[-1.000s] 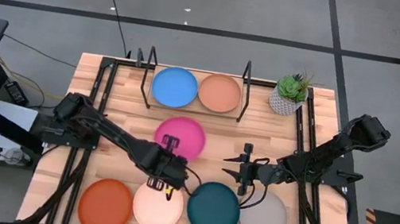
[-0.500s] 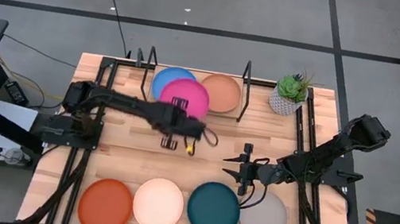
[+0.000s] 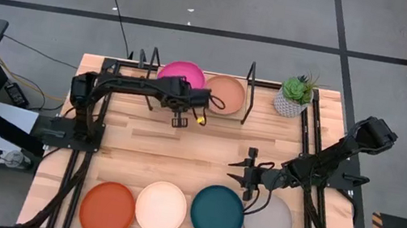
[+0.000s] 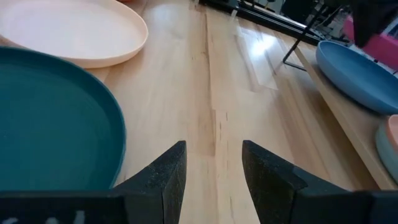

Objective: Place and stack plates onto a shelf
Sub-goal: Stack the pink plate on top of the blue plate on the shelf, then stack the orange plate on top of the pink plate on the shelf

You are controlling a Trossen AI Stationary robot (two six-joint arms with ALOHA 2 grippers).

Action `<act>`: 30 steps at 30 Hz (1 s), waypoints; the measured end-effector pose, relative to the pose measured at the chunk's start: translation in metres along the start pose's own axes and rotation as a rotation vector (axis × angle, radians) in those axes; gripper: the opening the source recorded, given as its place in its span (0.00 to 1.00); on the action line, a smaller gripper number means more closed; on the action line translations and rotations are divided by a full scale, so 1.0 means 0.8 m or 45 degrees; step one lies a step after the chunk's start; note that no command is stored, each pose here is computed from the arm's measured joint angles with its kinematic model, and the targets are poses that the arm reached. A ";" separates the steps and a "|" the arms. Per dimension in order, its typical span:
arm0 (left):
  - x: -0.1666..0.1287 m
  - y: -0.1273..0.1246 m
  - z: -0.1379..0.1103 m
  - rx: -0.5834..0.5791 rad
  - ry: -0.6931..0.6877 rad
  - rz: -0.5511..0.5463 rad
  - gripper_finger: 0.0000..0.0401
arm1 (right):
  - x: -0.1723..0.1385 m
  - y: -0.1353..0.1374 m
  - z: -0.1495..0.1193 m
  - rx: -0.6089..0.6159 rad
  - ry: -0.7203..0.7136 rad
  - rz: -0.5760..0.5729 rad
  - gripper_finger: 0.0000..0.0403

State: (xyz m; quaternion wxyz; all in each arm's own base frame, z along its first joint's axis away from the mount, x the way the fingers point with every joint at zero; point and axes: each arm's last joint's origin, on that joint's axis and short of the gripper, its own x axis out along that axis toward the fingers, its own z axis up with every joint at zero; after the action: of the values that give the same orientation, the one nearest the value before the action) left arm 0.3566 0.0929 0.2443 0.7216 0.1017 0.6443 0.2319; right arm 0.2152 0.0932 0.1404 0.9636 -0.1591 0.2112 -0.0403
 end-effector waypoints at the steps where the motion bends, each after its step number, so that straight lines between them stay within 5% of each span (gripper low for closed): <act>1: 0.003 0.002 0.000 -0.019 0.009 -0.011 0.06 | -0.001 0.001 0.000 -0.002 -0.003 0.004 0.40; 14: 0.035 -0.003 0.010 -0.092 0.046 -0.063 0.08 | -0.002 0.004 0.001 -0.002 -0.007 0.007 0.40; 24: 0.031 -0.003 0.010 -0.140 0.036 -0.013 0.32 | -0.002 0.004 0.000 -0.001 -0.004 0.010 0.40; 30: 0.013 -0.002 0.018 -0.207 -0.106 0.017 0.35 | -0.002 0.004 0.000 -0.002 -0.005 0.010 0.40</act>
State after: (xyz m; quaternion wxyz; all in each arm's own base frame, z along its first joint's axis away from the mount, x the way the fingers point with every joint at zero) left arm 0.3719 0.0985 0.2365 0.7520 0.0565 0.5921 0.2840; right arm 0.2137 0.0963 0.1403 0.9640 -0.1592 0.2101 -0.0363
